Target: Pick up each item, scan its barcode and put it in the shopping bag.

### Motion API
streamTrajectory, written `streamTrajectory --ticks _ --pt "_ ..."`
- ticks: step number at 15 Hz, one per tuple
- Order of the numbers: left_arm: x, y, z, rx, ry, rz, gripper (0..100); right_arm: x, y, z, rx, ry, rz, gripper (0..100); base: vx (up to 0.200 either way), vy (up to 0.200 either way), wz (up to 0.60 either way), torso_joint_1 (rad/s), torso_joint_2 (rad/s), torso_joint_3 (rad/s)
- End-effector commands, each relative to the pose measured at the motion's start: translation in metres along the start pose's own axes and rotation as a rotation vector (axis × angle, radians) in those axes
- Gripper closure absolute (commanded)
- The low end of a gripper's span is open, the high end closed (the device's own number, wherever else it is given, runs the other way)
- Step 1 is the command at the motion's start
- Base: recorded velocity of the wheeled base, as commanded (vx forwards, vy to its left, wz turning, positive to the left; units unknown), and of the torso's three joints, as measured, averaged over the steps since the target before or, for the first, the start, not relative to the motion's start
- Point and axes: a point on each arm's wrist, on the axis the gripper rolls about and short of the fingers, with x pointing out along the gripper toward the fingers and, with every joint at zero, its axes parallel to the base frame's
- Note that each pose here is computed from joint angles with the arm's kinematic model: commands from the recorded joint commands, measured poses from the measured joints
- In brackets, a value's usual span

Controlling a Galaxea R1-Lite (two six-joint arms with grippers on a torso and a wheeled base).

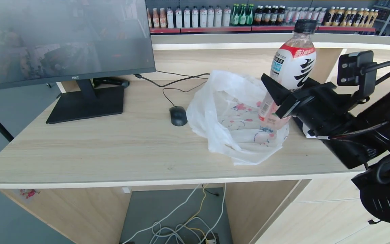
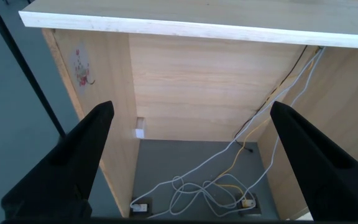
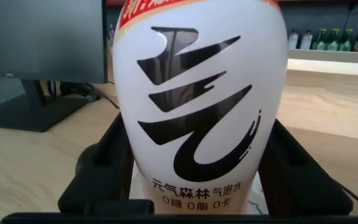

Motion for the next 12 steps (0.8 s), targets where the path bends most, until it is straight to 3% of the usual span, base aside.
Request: streamTrajectory --ticks 1,6,12 --pt "0.000 0.000 0.000 0.000 0.000 0.000 0 0.024 0.002 -0.019 0.004 0.030 0.005 100 0.000 0.000 0.00 0.000 0.00 0.000" --pt "0.000 0.000 0.000 0.000 0.000 0.000 0 0.063 0.003 -0.027 0.013 0.022 0.005 100 0.000 0.000 0.00 0.000 0.00 0.000" --pt "0.000 0.000 0.000 0.000 0.000 0.000 0 0.088 0.005 -0.057 0.012 0.026 0.011 100 0.000 0.000 0.00 0.000 0.00 0.000"
